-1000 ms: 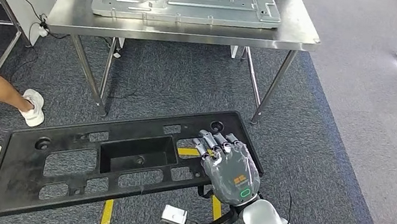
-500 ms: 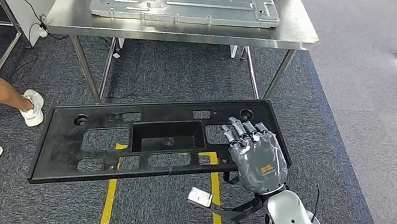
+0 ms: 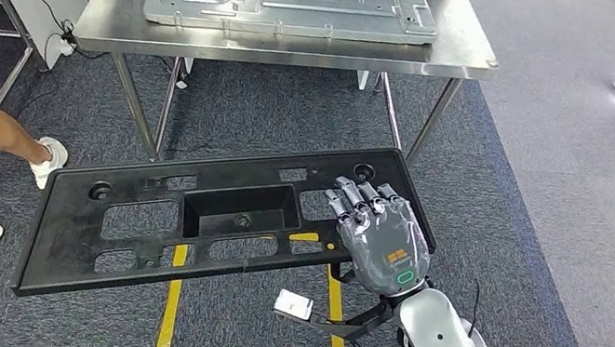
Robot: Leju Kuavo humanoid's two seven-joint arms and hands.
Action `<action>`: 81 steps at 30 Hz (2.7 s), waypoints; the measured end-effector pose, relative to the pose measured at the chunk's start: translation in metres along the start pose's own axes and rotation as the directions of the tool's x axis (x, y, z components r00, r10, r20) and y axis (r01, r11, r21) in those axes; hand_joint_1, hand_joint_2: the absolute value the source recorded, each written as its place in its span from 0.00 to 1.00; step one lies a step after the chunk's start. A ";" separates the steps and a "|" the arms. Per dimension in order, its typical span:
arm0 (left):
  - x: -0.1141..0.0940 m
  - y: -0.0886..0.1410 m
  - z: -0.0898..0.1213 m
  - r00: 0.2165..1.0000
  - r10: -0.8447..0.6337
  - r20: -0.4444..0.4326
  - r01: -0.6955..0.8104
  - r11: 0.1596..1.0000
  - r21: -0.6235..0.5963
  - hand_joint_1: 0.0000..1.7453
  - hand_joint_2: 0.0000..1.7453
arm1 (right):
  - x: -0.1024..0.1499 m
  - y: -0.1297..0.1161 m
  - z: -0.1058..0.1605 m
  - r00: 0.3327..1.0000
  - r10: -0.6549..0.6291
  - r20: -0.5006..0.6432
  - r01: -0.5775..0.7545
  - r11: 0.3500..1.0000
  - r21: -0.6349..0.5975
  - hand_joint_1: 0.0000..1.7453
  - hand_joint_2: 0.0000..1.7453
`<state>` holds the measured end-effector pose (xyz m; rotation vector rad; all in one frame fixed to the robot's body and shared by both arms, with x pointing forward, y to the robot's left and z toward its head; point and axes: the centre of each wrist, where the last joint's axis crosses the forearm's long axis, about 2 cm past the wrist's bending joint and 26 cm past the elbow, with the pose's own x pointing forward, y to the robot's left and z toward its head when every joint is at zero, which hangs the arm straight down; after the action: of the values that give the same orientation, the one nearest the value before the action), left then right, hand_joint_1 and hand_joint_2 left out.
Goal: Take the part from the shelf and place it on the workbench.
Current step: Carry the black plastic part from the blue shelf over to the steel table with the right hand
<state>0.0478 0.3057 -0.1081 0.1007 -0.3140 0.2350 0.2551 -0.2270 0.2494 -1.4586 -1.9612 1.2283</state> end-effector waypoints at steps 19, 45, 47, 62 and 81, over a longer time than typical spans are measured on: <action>-0.002 -0.006 0.001 1.000 0.005 -0.007 -0.005 1.000 -0.005 0.00 1.00 | 0.011 0.004 0.002 1.000 -0.018 -0.014 0.019 1.000 0.006 1.00 1.00; -0.004 -0.006 0.001 1.000 0.012 -0.014 -0.012 1.000 -0.014 0.00 1.00 | 0.008 0.004 0.002 1.000 -0.013 0.003 0.013 1.000 0.008 1.00 1.00; -0.004 -0.006 0.001 1.000 0.011 -0.014 -0.011 1.000 -0.013 0.00 1.00 | 0.007 0.004 0.002 1.000 -0.009 0.001 0.009 1.000 0.007 1.00 1.00; -0.008 -0.003 0.002 1.000 0.015 -0.017 -0.015 1.000 -0.013 0.00 1.00 | -0.005 0.001 0.008 1.000 0.010 -0.025 -0.010 1.000 0.000 1.00 1.00; -0.004 -0.004 0.001 1.000 0.016 -0.011 -0.016 1.000 -0.012 0.00 1.00 | -0.019 -0.001 0.017 0.998 0.043 -0.055 -0.042 0.999 0.007 1.00 1.00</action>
<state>0.0449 0.3009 -0.1085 0.0854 -0.3051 0.2495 0.2493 -0.2511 0.2450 -1.5226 -1.8984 1.1973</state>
